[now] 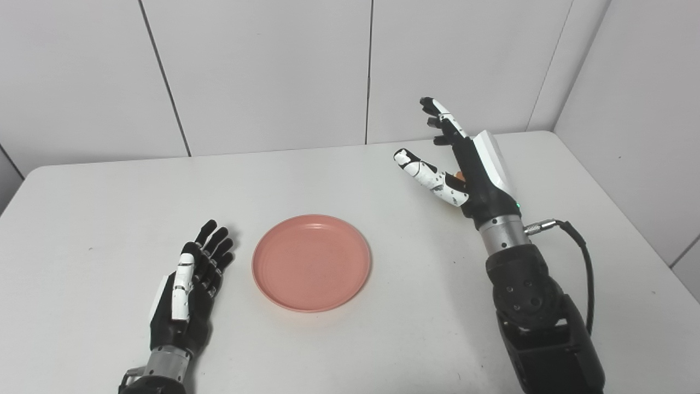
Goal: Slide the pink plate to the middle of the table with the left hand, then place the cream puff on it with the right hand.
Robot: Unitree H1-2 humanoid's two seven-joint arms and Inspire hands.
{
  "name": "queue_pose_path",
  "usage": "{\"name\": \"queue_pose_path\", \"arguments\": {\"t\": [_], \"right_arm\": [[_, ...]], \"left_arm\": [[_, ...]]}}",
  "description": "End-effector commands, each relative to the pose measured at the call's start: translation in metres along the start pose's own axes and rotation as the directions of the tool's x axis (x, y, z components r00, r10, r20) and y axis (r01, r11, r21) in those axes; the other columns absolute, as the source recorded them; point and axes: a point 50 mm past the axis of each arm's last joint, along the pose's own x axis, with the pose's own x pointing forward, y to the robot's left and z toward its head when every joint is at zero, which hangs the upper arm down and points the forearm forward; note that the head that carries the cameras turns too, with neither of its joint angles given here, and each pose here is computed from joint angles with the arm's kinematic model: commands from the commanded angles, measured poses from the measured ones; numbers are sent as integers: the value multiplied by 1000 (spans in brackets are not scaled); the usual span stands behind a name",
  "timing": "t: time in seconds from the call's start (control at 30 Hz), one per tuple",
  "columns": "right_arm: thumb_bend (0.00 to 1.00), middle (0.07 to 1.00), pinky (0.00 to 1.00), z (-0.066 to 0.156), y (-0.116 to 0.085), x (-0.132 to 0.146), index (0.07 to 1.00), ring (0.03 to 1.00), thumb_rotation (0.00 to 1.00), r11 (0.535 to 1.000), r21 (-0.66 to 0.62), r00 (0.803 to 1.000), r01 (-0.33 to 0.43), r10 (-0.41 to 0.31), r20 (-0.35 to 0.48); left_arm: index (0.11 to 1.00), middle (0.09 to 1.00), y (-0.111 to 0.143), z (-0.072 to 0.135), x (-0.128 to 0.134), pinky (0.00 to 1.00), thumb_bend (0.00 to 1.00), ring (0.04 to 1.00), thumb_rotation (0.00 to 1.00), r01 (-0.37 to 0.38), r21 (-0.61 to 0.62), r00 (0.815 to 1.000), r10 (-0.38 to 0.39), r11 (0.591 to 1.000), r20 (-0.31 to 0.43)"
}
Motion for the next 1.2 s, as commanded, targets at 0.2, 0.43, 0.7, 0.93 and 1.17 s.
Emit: {"name": "queue_pose_path", "arguments": {"t": [0.2,0.43,0.7,0.93,1.17], "right_arm": [[736,906,725,3,-29,34,899,859,576,977,-211,1000,27,-27,0],[802,934,712,-13,-35,50,931,876,469,942,-334,997,-41,15,-81],[850,937,639,-34,-37,63,925,852,440,914,-399,986,-77,11,-165],[850,956,667,-53,-37,71,930,881,455,895,-429,975,-121,25,-222],[850,965,716,-73,-36,78,930,901,463,891,-423,956,-166,40,-290]], "left_arm": [[903,929,13,-8,-9,969,438,934,1000,-29,5,998,29,1000,-49],[886,913,14,-7,-11,945,414,919,1000,-34,8,998,34,999,-49],[908,937,17,-8,-13,977,416,943,1000,-34,-3,998,33,999,-55],[901,931,19,-8,-13,972,413,939,1000,-36,-21,998,35,999,-55],[905,933,19,-7,-14,973,393,938,1000,-44,-20,997,43,999,-57]]}}
